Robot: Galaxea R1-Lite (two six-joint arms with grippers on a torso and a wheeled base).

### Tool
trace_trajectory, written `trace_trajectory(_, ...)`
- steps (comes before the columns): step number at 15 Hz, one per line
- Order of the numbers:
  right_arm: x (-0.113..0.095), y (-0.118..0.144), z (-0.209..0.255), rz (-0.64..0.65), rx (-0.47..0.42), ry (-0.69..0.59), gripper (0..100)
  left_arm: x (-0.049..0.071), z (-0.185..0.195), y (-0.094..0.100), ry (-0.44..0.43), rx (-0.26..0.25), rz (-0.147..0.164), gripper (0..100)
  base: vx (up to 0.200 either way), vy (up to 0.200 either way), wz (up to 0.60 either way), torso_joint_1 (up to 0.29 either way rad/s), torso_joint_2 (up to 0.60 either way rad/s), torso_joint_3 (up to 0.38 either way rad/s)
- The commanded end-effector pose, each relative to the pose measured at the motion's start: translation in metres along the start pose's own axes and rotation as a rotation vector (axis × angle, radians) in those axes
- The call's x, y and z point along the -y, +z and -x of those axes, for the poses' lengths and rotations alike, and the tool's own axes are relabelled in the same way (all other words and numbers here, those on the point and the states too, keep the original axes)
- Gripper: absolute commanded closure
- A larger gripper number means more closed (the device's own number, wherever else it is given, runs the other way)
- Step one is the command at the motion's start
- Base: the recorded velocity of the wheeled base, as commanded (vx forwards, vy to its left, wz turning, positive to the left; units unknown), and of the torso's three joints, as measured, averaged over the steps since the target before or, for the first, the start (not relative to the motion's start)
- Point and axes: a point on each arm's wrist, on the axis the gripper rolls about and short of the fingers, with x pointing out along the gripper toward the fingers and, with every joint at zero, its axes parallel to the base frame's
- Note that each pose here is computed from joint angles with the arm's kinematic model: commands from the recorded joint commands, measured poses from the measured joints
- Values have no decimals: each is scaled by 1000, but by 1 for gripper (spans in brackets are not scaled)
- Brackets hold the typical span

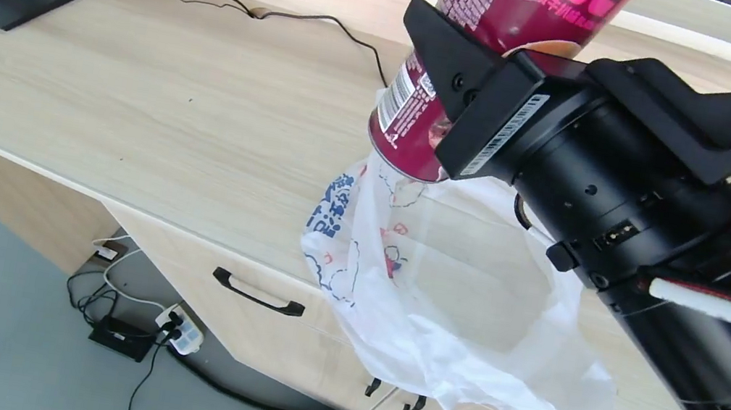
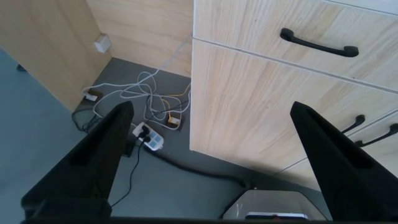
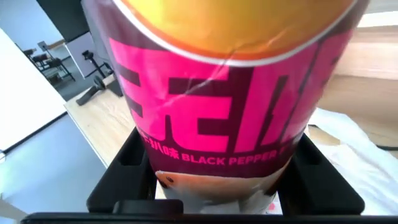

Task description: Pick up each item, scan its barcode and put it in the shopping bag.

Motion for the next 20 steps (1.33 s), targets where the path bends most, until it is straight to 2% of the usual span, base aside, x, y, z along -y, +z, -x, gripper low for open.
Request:
trace_trajectory(1, 19, -21, -12, -5, -38, -47, 100, 0, 0, 0, 1, -1, 0, 0, 0, 0, 0, 0, 0, 0)
trace_trajectory(3, 27, -36, -13, -23, -54, -70, 100, 0, 0, 0, 1, -1, 0, 0, 0, 0, 0, 0, 0, 0)
trace_trajectory(6, 38, -60, -10, 13, -135, -87, 100, 0, 0, 0, 1, -1, 0, 0, 0, 0, 0, 0, 0, 0)
trace_trajectory(9, 58, -60, -10, 126, -134, -109, 100, 0, 0, 0, 1, -1, 0, 0, 0, 0, 0, 0, 0, 0)
trace_trajectory(12, 70, -67, -7, 149, -179, -135, 100, 0, 0, 0, 1, -1, 0, 0, 0, 0, 0, 0, 0, 0)
trace_trajectory(14, 71, -53, 2, 165, -299, -123, 100, 0, 0, 0, 1, 0, 0, 0, 0, 0, 0, 0, 0, 0)
trace_trajectory(16, 72, -24, 9, 183, -414, -108, 100, 0, 0, 0, 1, 2, 2, 0, 0, 0, 0, 0, 0, 0)
trace_trajectory(20, 75, -8, 6, 129, -476, -104, 100, 0, 0, 0, 1, 2, 2, 0, 0, 0, 0, 0, 0, 0)
